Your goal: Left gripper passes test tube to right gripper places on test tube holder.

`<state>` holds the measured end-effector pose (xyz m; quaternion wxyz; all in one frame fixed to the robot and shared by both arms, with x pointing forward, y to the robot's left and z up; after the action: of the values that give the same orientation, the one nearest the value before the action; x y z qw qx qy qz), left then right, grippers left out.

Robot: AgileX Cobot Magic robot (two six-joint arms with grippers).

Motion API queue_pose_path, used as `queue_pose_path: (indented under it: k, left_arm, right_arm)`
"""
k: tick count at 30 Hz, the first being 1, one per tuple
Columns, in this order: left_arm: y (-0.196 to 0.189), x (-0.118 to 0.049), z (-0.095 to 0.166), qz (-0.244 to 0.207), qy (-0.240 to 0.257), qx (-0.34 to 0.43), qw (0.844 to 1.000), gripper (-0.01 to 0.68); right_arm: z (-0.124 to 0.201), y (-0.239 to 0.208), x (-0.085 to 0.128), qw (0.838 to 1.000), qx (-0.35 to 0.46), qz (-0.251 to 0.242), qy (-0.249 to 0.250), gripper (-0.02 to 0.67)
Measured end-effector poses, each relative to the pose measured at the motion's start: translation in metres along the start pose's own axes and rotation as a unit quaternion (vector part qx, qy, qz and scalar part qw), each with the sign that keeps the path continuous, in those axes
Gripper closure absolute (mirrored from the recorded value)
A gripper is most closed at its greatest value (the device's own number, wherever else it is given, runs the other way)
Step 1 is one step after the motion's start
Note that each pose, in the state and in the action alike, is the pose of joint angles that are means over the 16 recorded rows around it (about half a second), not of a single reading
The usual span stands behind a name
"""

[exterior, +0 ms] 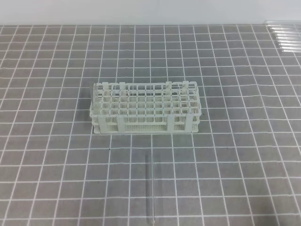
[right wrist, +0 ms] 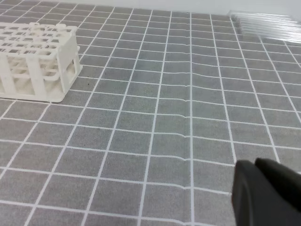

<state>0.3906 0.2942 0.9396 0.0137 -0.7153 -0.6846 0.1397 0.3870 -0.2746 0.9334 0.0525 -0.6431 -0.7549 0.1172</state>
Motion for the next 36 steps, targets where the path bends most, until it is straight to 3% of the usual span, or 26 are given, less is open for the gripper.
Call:
queue_pose_path:
  k: [8,14,18,26,31,36]
  left_arm:
    - [-0.001,-0.005,-0.008,0.015,-0.016,-0.024,0.999,0.675]
    - [-0.003,-0.014,-0.026,0.04,-0.044,-0.071,0.996,0.675]
    - [-0.006,-0.019,-0.039,0.058,-0.063,-0.103,0.991,0.675]
    - [-0.01,-0.025,-0.056,0.078,-0.084,-0.143,0.983,0.675]
    - [-0.012,-0.025,-0.059,0.084,-0.104,-0.148,0.98,0.675]
    - [-0.014,-0.026,-0.066,0.085,-0.132,-0.143,0.977,0.675]
  right_arm:
    - [-0.003,0.0,0.001,1.0,-0.008,-0.002,0.01,0.662]
    - [-0.02,-0.001,0.004,0.996,-0.051,-0.013,0.077,0.662]
    - [-0.035,-0.003,0.003,0.984,-0.089,-0.022,0.15,0.662]
    - [-0.056,-0.009,-0.005,0.942,-0.144,-0.033,0.301,0.662]
    - [-0.057,-0.009,-0.005,0.931,-0.144,-0.04,0.334,0.662]
    - [-0.058,-0.01,0.001,0.933,-0.133,-0.053,0.329,0.662]
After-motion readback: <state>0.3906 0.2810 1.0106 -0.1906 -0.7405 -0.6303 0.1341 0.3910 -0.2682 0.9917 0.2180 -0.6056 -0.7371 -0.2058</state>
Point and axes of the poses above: a point on each arm's last joint axis where the gripper is mounted, y pointing out along that axis toward the gripper, x along the wrist's bending axis when the last joint is at zero, z = x × y, the point moved 10 cm from there along y, pointing out along that axis toward the gripper, and after that the axes turned 5 degrees about -y, right-handed, at the moved point
